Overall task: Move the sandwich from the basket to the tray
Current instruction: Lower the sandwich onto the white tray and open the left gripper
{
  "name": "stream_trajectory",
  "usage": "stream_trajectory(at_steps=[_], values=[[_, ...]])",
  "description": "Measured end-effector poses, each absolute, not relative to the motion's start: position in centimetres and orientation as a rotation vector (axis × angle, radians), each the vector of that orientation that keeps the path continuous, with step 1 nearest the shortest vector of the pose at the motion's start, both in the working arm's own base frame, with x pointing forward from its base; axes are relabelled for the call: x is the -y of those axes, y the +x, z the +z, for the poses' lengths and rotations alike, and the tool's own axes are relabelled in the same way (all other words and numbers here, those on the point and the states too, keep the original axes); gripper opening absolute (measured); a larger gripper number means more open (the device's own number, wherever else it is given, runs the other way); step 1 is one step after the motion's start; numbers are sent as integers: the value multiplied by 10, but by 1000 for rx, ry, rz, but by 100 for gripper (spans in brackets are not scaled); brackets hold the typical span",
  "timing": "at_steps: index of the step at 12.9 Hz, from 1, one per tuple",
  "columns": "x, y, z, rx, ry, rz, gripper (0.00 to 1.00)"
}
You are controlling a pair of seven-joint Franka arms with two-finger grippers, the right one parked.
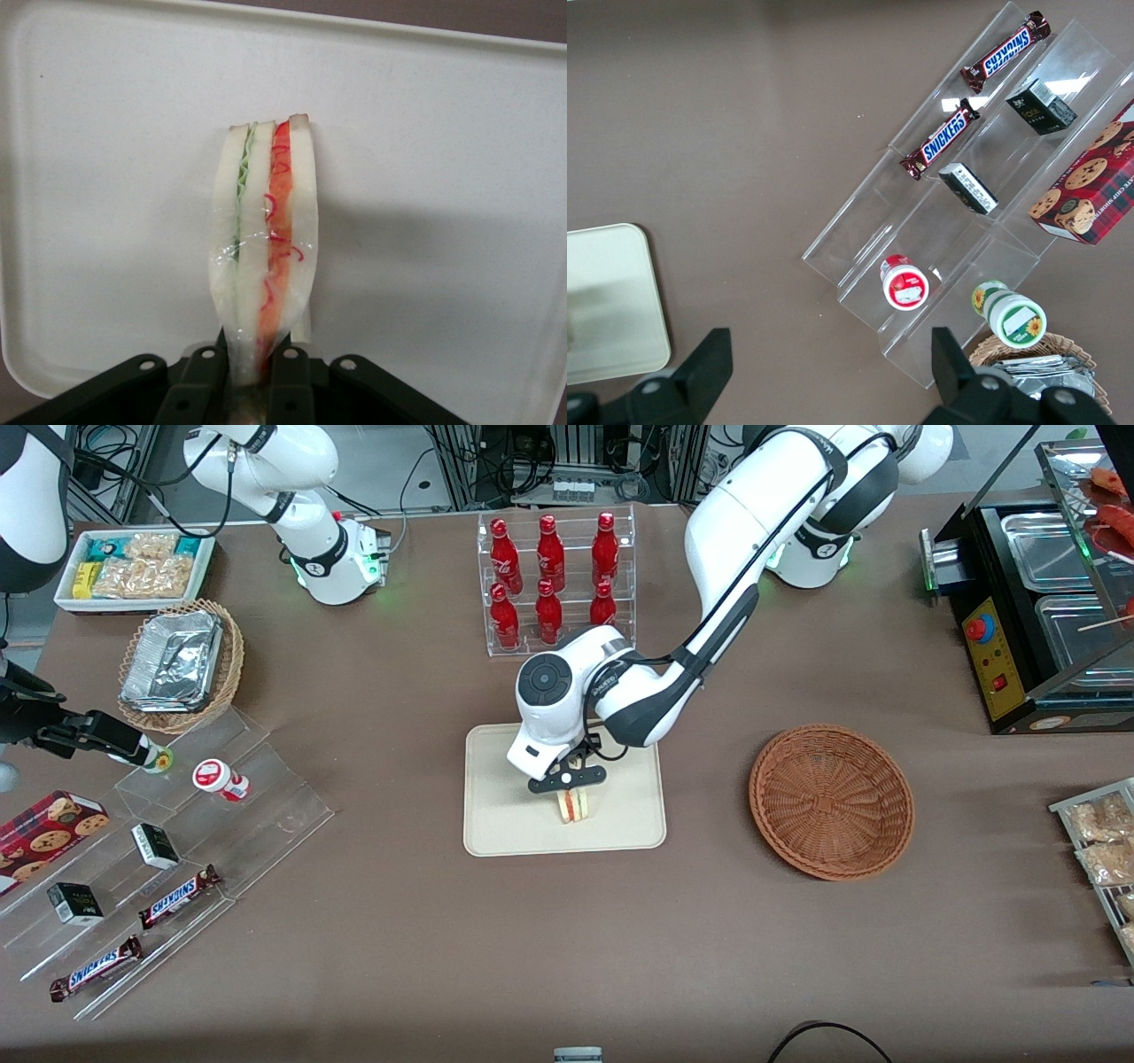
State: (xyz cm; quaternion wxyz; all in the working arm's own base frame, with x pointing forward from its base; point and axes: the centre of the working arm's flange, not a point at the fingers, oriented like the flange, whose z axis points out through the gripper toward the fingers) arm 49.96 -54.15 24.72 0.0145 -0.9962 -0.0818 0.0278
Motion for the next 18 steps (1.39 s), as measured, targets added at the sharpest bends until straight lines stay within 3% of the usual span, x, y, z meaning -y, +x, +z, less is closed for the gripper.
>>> stream_trajectory(at_steps=[4, 5, 8, 16, 18], values=[[543, 502, 252, 263, -3109, 76, 60], [543, 504, 255, 267, -3114, 69, 74], [545, 512, 279, 284, -3139, 28, 100], [514, 533, 352, 259, -3131, -29, 100], [491, 542, 371, 226, -3100, 14, 100]])
